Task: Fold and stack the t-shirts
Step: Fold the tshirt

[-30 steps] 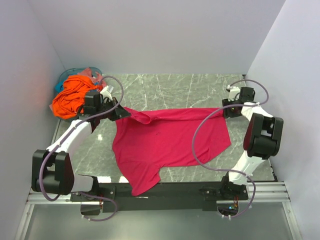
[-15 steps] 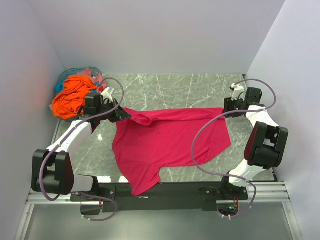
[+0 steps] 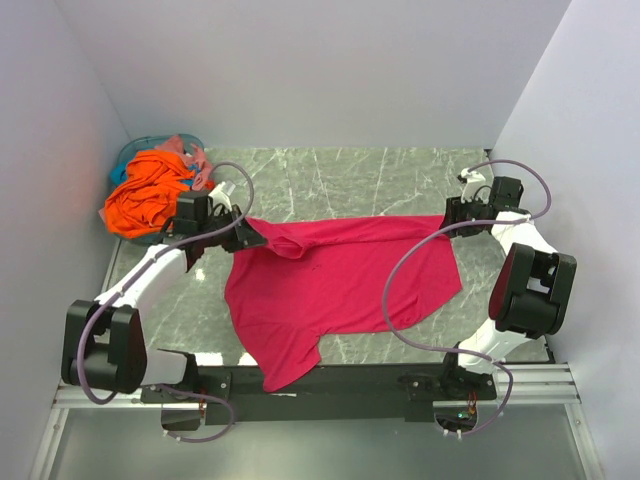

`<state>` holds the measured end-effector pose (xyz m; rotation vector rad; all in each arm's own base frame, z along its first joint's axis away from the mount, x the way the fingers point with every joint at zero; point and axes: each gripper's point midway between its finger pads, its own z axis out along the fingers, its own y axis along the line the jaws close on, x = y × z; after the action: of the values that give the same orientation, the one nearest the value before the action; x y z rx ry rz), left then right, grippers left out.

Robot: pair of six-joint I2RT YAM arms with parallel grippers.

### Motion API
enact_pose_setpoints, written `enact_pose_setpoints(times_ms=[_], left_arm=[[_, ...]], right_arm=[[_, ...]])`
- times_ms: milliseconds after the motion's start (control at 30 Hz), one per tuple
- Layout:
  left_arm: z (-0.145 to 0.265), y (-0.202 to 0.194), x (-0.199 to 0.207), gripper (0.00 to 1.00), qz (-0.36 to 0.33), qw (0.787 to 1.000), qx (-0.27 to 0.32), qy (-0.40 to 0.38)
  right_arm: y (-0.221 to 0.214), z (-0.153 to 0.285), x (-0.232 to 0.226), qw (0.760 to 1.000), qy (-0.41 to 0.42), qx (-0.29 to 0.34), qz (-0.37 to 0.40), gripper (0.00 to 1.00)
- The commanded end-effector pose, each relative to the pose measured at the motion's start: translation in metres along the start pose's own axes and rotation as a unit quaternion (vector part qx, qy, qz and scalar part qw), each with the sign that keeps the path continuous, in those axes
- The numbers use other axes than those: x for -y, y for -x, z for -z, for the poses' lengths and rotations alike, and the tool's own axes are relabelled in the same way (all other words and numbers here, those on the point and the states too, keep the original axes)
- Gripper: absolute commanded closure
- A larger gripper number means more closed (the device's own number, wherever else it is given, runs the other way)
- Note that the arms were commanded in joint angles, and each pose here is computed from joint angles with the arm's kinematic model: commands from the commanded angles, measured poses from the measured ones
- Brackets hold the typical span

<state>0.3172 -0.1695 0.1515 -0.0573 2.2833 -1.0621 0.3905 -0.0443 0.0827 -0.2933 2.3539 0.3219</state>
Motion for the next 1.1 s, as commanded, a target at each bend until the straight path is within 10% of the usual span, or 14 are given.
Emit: enact_pose_setpoints(times_ms=[0, 467, 700, 800, 900, 1067], left_arm=[[0.006, -0.003, 0.019, 0.99, -0.012, 1.0, 0.01, -0.017], [-0.001, -0.053, 0.004, 0.97, 0.022, 0.998, -0.05, 0.042], [0.002, -0.075, 0.014, 0.51, -0.032, 0.992, -0.116, 0.049], [0.015, -0.037, 0.034, 0.33, -0.123, 0.99, -0.053, 0.047], [0.017, -0.003, 0.042, 0.26, -0.165, 0.985, 0.006, 0.059], [-0.021, -0.007, 0.02, 0.29, -0.178, 0.975, -0.077, 0.107]], right_arm=[[0.006, 0.01, -0.006, 1.0, 0.007, 0.015, 0.005, 0.44], [0.009, 0.016, -0.015, 1.0, 0.022, 0.02, 0.007, 0.44], [0.019, 0.027, -0.026, 0.999, 0.031, 0.028, 0.019, 0.44], [0.022, 0.031, -0.037, 0.998, 0.042, 0.029, 0.024, 0.44], [0.025, 0.032, -0.05, 0.998, 0.055, 0.03, 0.032, 0.44], [0.027, 0.037, -0.064, 0.996, 0.065, 0.034, 0.045, 0.44]])
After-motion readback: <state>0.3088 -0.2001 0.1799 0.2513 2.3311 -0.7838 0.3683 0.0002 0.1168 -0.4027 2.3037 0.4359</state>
